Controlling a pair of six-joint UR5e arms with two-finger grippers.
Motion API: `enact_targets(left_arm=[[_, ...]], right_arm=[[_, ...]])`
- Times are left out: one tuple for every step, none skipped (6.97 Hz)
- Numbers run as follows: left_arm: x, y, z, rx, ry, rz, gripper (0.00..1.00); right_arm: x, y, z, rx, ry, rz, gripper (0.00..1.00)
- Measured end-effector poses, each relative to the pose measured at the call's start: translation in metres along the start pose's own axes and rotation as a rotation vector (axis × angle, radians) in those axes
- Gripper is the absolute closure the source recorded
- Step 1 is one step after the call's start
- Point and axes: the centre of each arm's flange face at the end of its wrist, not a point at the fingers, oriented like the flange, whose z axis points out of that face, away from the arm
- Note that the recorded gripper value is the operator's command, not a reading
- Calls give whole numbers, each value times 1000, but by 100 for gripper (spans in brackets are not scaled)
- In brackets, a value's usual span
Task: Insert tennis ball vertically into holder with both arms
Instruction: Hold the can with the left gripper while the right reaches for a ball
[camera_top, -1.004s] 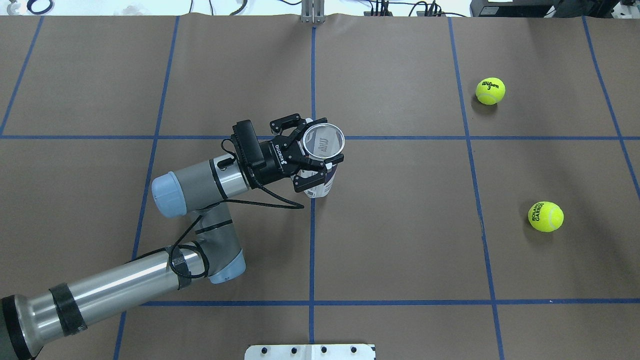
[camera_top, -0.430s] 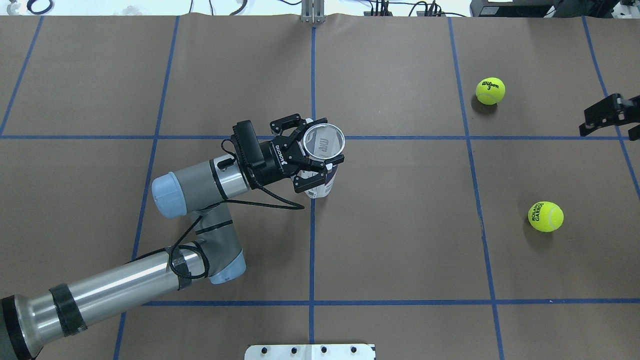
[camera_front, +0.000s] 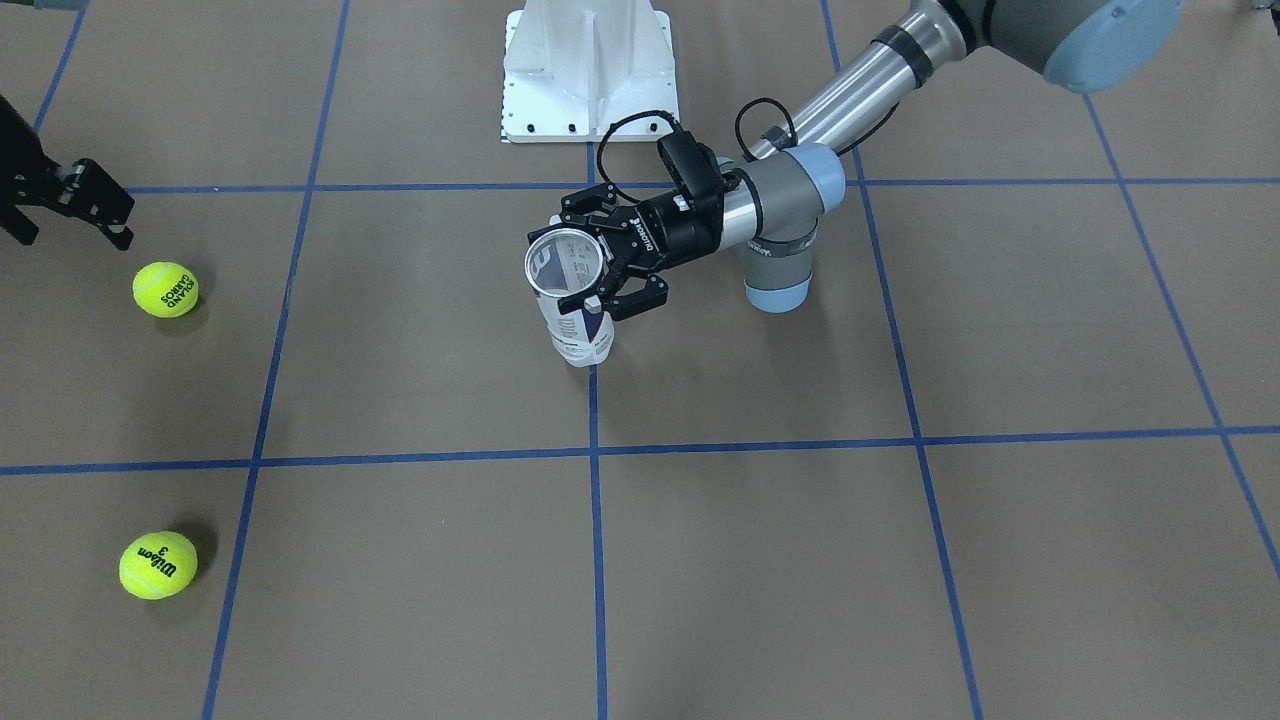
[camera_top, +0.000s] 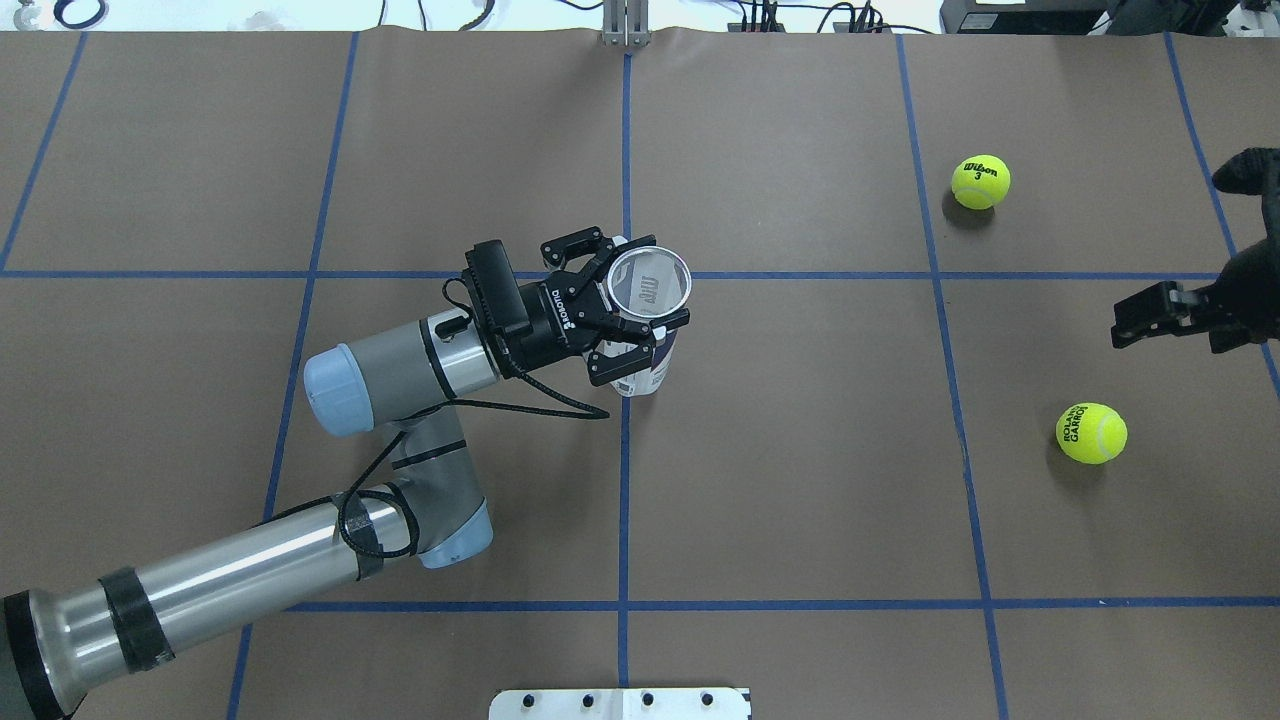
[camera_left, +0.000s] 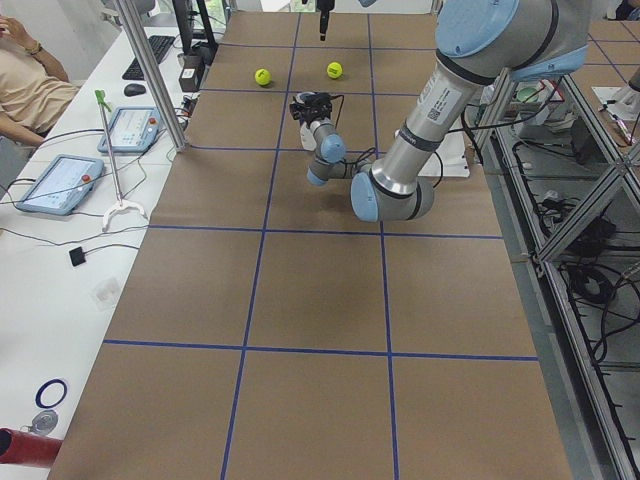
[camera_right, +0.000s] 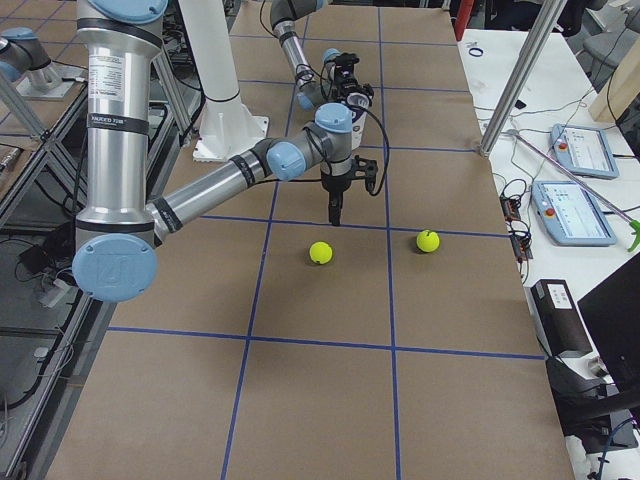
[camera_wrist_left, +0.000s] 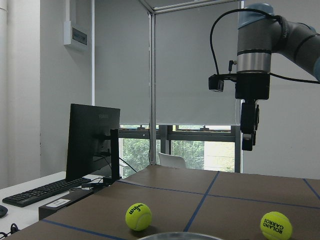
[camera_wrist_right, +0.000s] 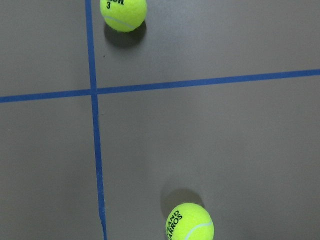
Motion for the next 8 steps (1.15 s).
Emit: enact_targets(left_arm=[[0,0,0,1,0,0,15],[0,0,0,1,0,0,15],[0,-1,0,1,0,0,15],[0,-1,0,2,1,0,15],[0,0,0,1,0,0,15],[0,0,0,1,0,0,15],[0,0,0,1,0,0,15],[0,0,0,1,1,0,15]], right_arm=[[15,21,18,22,-15,-22,0],[28,33,37,41,-24,-43,0],[35,40,59,61,-31,-51,0],[33,48,81,80,-23,-50,0],[29,56,96,91,-11,-52,0],[27,61,109,95,7,-60,0],[26,66,120,99,28,-71,0],[27,68,130,100,34,-81,0]])
